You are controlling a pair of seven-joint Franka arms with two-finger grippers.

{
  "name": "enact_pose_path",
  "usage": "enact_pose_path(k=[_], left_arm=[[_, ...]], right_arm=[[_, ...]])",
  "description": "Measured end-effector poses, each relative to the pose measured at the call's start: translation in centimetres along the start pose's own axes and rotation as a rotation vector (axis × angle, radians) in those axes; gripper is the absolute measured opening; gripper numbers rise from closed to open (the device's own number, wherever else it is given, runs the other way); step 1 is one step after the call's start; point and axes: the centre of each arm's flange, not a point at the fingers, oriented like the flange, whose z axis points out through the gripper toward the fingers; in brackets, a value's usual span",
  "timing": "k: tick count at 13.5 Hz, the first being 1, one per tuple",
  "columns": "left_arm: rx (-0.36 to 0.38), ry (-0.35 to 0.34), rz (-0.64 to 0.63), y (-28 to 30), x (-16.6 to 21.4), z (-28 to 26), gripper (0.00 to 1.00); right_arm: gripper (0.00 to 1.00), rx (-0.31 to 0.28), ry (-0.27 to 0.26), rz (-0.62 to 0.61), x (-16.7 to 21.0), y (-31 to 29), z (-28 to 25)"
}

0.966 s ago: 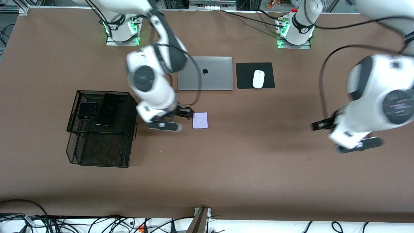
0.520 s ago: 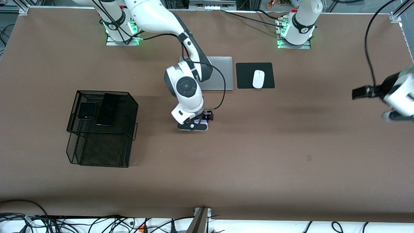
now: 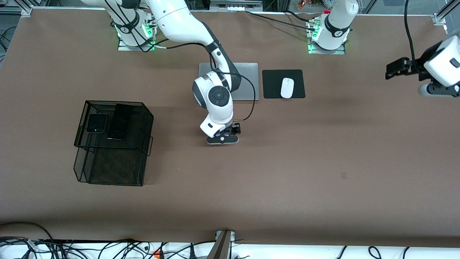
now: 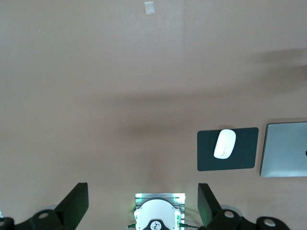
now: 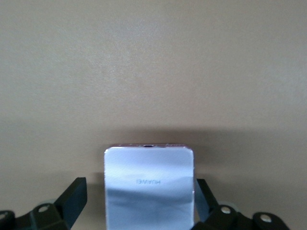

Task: Place phones with both arms
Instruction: 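Lift the white phone with the right gripper toward the mesh basket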

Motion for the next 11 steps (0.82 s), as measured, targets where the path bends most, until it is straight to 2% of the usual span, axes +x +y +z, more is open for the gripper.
enact_pose_path(k=[2,11], left_arm=[[0.000,0.029,-0.001,0.0,-0.6,0.7,1.00],[-0.034,0.067,-0.008,-0.3,-1.6,0.5,1.00]], right_arm=[[1.00,-0.013,0.002,-0.028,-0.2,0.0,0.4],[1.00,-0.028,0.000,-0.047,-0.9,0.0,1.9]])
